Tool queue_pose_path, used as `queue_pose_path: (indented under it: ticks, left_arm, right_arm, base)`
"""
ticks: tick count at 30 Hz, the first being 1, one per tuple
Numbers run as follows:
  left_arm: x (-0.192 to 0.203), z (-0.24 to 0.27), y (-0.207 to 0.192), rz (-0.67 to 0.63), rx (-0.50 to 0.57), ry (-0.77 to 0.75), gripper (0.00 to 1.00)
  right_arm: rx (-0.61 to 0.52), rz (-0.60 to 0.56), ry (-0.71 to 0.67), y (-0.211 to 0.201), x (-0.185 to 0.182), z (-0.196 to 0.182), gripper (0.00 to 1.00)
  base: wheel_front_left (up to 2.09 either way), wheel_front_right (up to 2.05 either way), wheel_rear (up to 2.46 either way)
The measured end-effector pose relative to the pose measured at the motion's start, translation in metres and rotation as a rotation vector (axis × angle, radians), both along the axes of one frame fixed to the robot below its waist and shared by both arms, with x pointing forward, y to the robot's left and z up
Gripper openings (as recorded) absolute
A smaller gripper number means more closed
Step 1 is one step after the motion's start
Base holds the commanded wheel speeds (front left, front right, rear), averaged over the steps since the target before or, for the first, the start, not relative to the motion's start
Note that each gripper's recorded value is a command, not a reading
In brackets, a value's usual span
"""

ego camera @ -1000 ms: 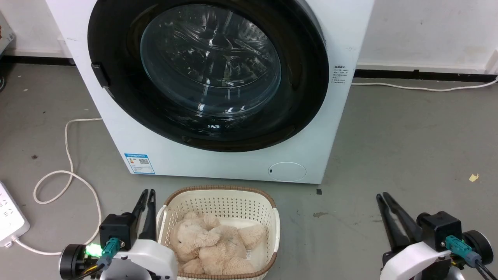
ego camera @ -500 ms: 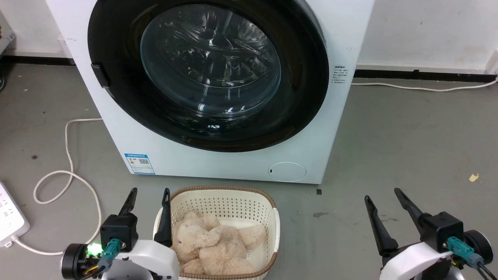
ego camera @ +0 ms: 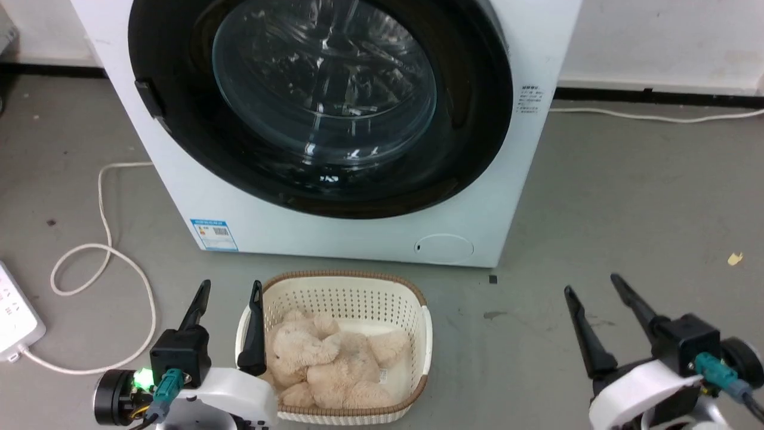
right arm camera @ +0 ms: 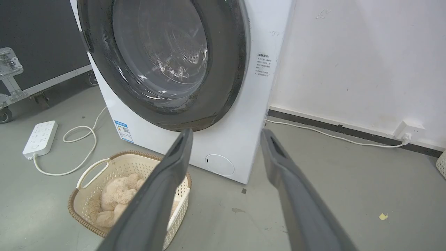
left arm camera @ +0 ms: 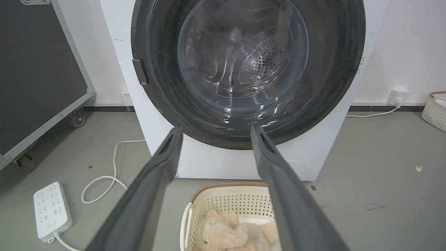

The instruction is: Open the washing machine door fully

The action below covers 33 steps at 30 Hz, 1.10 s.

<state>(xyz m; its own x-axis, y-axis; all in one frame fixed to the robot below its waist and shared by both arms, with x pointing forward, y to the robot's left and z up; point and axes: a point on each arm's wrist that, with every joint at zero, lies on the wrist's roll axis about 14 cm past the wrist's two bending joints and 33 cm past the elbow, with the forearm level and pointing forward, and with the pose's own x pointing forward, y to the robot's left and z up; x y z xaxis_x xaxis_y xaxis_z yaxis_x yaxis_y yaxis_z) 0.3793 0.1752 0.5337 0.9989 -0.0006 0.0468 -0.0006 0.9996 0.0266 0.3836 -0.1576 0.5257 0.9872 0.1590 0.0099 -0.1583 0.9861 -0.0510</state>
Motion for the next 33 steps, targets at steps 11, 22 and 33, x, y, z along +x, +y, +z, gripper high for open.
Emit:
queue_pose_path:
  ticks: [11,22,33]
  left_arm:
    - [0.009,-0.008,0.004,0.017,-0.015,0.009,1.00]
    - [0.016,-0.018,0.008,0.039,-0.032,0.021,1.00]
    - [0.021,-0.021,0.013,0.056,-0.037,0.016,1.00]
  right_arm:
    - [-0.019,0.045,-0.034,0.003,0.038,0.014,1.00]
    - [0.054,0.076,-0.042,0.007,0.087,0.030,0.00]
    - [0.328,0.011,0.101,-0.004,0.143,0.022,0.00]
  base:
    - [0.00,0.00,0.00]
    - [0.00,0.00,0.00]
    - [0.00,0.00,0.00]
